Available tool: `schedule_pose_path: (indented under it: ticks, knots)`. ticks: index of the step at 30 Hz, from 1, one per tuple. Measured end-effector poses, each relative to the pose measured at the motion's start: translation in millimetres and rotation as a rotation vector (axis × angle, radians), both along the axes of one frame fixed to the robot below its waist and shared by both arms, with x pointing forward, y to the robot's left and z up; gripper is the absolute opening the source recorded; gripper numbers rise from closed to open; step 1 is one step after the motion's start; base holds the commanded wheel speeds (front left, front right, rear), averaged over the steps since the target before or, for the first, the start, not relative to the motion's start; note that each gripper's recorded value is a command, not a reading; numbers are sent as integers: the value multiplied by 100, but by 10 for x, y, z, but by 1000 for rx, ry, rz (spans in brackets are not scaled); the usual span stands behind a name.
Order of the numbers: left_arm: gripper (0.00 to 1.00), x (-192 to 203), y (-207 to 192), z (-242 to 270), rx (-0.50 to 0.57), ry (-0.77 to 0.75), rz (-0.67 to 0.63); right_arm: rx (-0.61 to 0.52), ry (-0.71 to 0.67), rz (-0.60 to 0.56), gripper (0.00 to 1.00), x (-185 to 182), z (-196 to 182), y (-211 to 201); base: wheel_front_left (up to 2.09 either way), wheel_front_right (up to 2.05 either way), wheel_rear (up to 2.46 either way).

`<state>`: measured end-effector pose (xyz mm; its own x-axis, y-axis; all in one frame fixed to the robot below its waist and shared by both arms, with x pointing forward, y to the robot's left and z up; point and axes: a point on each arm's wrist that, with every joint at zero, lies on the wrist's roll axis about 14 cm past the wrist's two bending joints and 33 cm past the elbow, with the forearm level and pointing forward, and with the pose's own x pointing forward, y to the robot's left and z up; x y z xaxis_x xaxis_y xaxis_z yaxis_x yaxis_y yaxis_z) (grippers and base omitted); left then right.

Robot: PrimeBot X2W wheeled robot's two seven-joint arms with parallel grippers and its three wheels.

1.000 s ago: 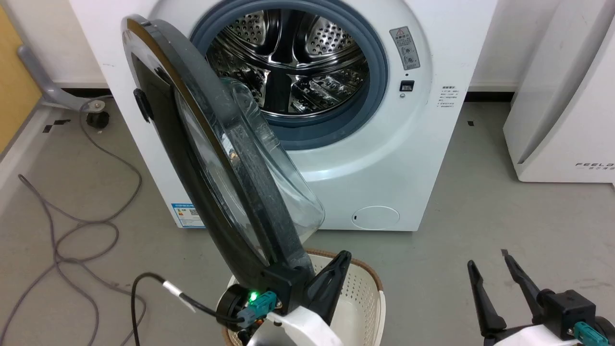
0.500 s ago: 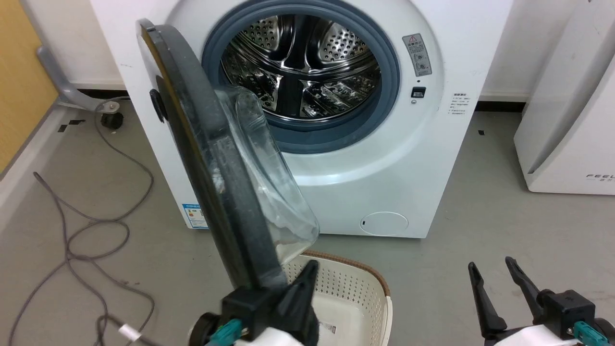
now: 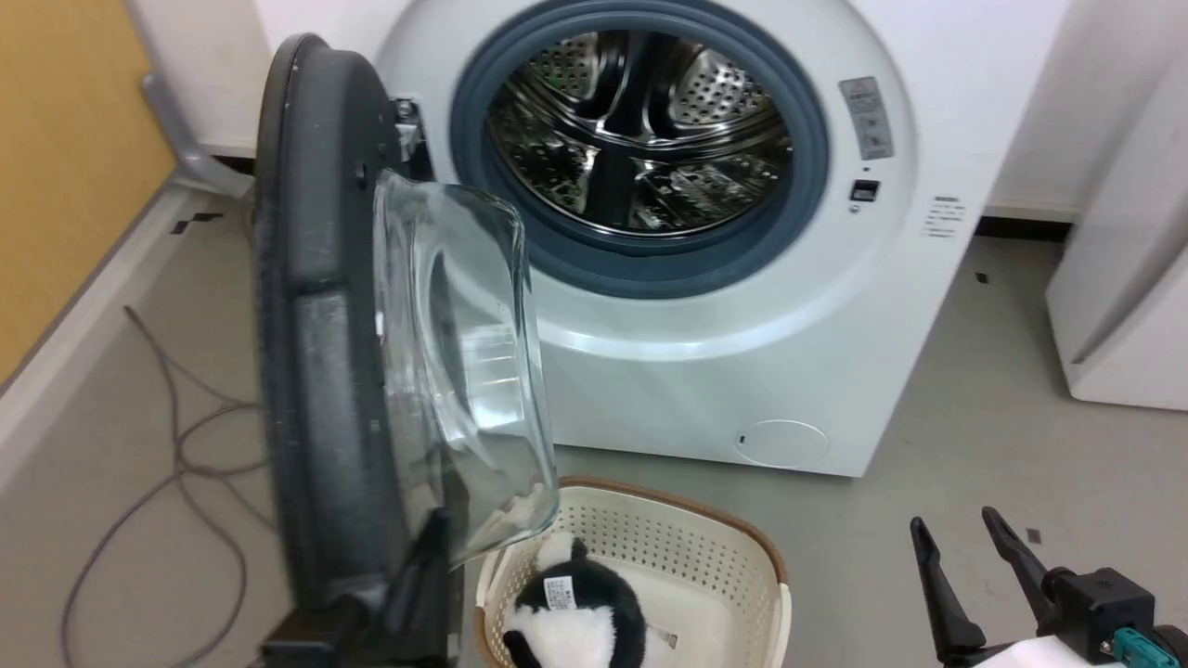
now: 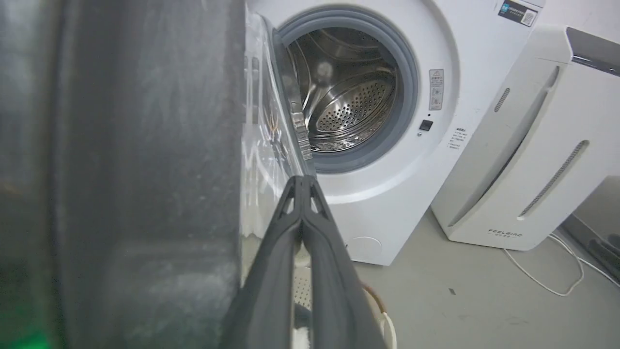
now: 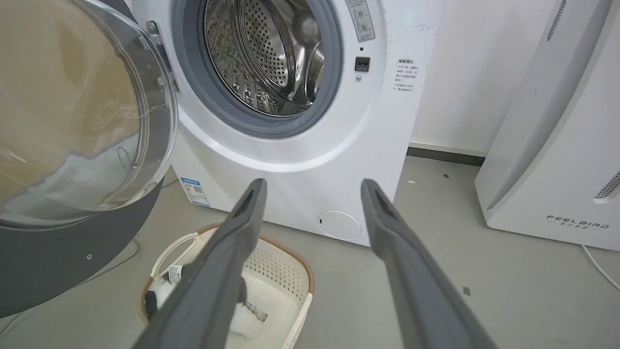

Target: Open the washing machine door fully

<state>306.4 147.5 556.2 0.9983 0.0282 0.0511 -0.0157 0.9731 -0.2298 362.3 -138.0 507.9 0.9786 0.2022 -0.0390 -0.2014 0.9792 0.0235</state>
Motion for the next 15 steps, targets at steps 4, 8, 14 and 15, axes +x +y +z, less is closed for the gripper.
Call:
schedule_pose_path:
  ticks: [4,8,14,15]
  knots:
    - [0,-84,324,-19,24,5,109,-14,-1,21,100,33,10,64,0,0,0]
    - [0,-163,627,-1,42,-7,213,-31,-1,36,100,46,17,107,0,0,0]
    - [0,-247,1096,20,86,-20,349,-32,-15,51,100,48,82,156,0,0,0]
    - [0,-259,1179,11,95,-20,371,-32,-16,53,100,46,86,160,0,0,0]
